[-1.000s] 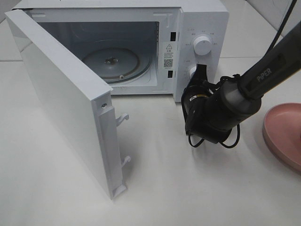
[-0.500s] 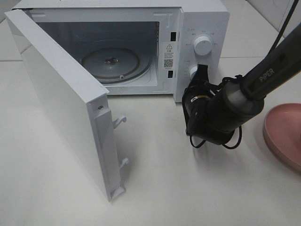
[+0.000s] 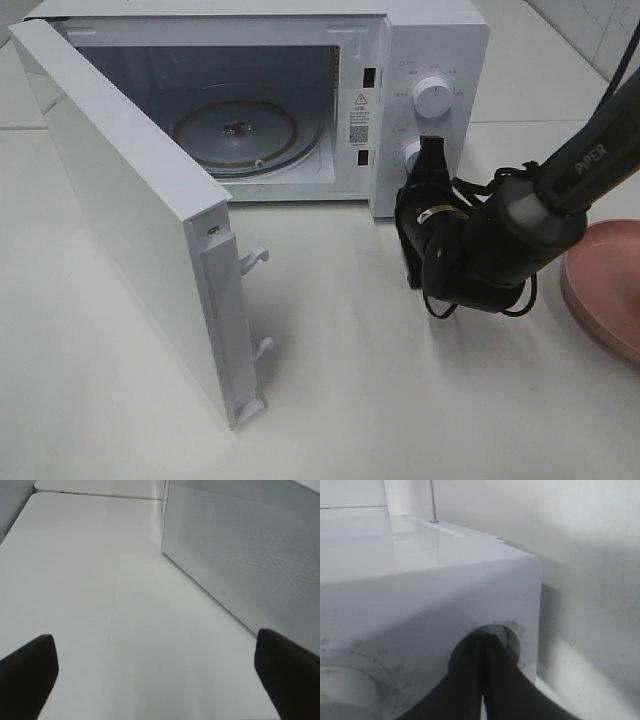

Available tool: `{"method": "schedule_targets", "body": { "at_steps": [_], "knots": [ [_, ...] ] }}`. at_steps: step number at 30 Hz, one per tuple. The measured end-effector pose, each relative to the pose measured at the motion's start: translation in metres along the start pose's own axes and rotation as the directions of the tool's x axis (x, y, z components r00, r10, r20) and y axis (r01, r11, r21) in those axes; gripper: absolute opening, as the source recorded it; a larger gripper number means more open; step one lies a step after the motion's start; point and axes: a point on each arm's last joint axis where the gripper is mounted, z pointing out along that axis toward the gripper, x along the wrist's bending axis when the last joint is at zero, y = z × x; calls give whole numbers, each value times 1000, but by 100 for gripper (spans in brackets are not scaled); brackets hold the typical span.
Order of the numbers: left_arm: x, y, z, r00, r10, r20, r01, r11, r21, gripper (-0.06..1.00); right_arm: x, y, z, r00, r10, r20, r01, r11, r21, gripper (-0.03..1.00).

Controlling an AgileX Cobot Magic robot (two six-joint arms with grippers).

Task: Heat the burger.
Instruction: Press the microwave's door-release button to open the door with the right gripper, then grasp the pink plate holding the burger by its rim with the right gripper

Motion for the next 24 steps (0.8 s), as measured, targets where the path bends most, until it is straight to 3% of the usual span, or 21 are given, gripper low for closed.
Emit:
{"method": "schedule_targets", "body": {
  "at_steps": [24],
  "knots": [
    [0,0,0,1000,0,0,0,1000,0,99,2,24,-62,986,-165,11,163,981,101,2]
  ]
}}
